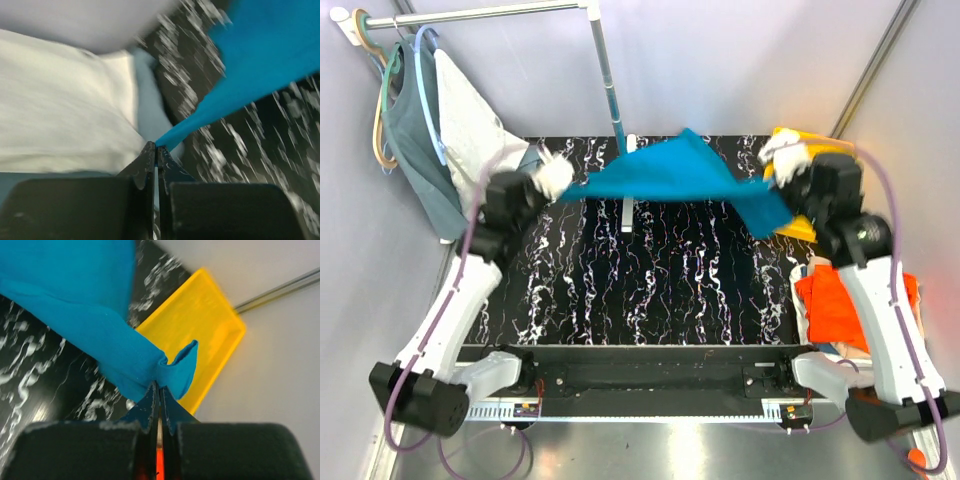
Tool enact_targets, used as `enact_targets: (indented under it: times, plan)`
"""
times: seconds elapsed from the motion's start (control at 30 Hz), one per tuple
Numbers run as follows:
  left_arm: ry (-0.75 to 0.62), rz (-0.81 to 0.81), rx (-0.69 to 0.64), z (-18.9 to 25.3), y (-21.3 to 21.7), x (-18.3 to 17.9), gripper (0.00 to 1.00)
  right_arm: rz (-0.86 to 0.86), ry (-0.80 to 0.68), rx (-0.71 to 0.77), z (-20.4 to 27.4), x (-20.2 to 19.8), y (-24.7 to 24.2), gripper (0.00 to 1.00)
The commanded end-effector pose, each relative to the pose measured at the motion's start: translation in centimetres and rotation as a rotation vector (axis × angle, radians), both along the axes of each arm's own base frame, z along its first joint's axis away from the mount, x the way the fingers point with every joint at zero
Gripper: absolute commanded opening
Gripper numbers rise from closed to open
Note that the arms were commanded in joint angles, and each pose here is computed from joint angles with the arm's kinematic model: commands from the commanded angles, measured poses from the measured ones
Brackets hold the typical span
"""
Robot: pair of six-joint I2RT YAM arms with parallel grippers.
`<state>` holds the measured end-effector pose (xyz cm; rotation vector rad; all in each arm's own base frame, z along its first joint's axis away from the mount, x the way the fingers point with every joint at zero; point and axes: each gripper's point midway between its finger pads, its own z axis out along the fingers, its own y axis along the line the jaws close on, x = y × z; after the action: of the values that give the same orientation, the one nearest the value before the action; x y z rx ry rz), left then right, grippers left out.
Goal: Fold and stack the t-shirts
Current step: Flatten the tshirt out
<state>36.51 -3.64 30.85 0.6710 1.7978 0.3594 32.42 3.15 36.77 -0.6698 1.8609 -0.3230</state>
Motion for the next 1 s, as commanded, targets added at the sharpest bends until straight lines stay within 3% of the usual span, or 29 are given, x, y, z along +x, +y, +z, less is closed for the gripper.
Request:
enact_targets:
  times: [0.0,0.13,0.37,0.43,0.47,0.5,0.63,0.67,0.8,0.97]
  plan:
    - [0.131,-0.109,0.132,-6.5,-0.5,-5.2,0.0,0.09,0.212,-0.018,-8.7,-4.4,0.5,0.0]
    - [0.3,-0.128,0.217,-11.9,0.8,-8.6,0.0,0.138,0.35,0.023,-13.5,-7.3,1.4,0.0]
    - [0.493,-0.16,0.265,-15.9,1.6,-12.2,0.01,0.211,0.576,0.051,-19.1,-11.0,2.4,0.0]
    - [0.541,-0.178,0.27,-16.6,1.6,-13.2,0.04,0.224,0.638,0.052,-20.2,-12.1,2.4,0.1]
    - [0.554,-0.185,0.275,-16.7,1.6,-13.5,0.09,0.241,0.661,0.061,-20.6,-12.6,2.7,0.15]
    - [0.583,-0.194,0.283,-17.2,1.7,-14.1,0.13,0.259,0.676,0.057,-20.8,-13.0,2.8,0.31]
    - [0.652,-0.227,0.28,-18.3,1.6,-15.7,0.34,0.278,0.747,0.061,-21.9,-14.8,2.8,0.57]
    - [0.665,-0.239,0.279,-18.5,1.5,-16.1,0.47,0.28,0.744,0.059,-21.7,-14.9,2.7,0.59]
    - [0.68,-0.271,0.277,-18.3,1.4,-17.0,0.68,0.254,0.679,0.04,-20.4,-14.0,2.3,0.65]
    - [0.558,-0.251,0.206,-14.4,0.0,-13.9,0.85,0.12,0.485,0.026,-16.9,-8.9,1.2,0.69]
